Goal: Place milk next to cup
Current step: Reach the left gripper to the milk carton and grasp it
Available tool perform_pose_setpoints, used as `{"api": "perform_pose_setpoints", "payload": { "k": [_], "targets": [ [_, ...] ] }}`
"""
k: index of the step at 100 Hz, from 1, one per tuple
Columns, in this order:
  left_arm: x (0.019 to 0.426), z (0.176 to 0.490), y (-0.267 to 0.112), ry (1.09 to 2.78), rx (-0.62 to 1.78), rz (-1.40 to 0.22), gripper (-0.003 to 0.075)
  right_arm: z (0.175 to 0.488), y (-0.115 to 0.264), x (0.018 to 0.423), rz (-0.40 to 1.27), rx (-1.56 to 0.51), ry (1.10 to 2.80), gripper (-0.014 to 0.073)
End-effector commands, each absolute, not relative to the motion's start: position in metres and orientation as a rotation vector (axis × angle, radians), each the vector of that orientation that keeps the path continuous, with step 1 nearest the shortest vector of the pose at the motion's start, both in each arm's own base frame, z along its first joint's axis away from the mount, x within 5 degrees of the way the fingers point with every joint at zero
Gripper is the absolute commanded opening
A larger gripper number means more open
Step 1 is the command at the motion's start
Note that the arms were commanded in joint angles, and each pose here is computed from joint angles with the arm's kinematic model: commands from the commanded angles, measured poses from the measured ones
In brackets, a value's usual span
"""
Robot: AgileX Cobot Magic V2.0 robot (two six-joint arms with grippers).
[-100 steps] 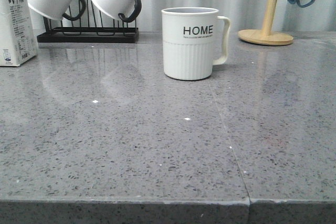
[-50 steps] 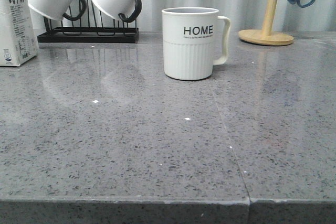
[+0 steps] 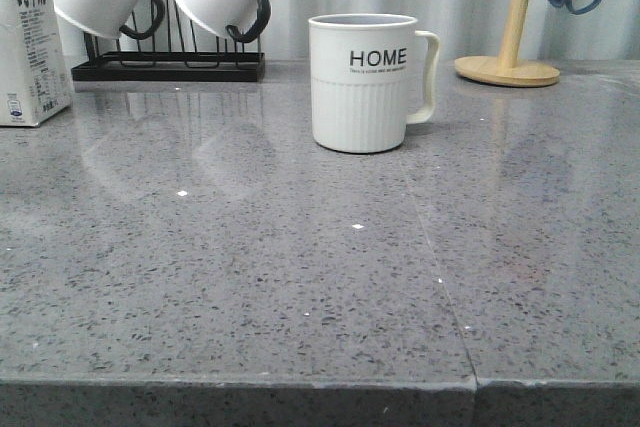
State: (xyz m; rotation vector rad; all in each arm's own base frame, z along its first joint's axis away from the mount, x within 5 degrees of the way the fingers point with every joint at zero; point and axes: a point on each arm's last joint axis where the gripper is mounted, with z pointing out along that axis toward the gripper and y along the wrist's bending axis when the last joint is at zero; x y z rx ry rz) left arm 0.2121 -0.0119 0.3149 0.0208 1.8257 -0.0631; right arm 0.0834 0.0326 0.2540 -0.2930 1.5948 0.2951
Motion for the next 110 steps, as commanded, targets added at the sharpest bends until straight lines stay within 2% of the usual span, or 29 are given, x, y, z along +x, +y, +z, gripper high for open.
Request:
{"api": "perform_pose_setpoints", "payload": {
  "k": [1, 22, 45, 76, 94, 103, 110],
  "targets": [
    [0.223, 0.34, -0.019, 1.68, 0.028, -0.093, 0.0671, 0.269, 0.033, 0.083, 0.304, -0.289, 1.5, -0.0066],
    [0.247, 0.342, -0.025, 1.607, 0.036, -0.099, 0.0671, 0.269, 0.033, 0.083, 0.304, -0.289, 1.5, -0.0066],
    [0.274, 0.339, -0.034, 1.608, 0.052, -0.114, 0.0671, 0.269, 0.033, 0.083, 0.304, -0.289, 1.5, -0.0066],
    [0.318, 0.324, -0.031, 1.638, -0.054, -0.134, 0.0671, 0.269, 0.033, 0.083, 0.304, -0.289, 1.5, -0.0066],
    [0.326, 0.319, -0.032, 1.651, -0.056, -0.133, 0.067, 0.269, 0.033, 0.083, 0.304, -0.289, 1.5, -0.0066],
    [0.326, 0.319, -0.032, 1.653, -0.056, -0.133, 0.064, 0.268, 0.033, 0.083, 0.303, -0.289, 1.501, -0.0066],
    [0.326, 0.319, -0.032, 1.653, -0.056, -0.133, 0.0588, 0.268, 0.033, 0.083, 0.303, -0.289, 1.501, -0.0066]
  ]
}}
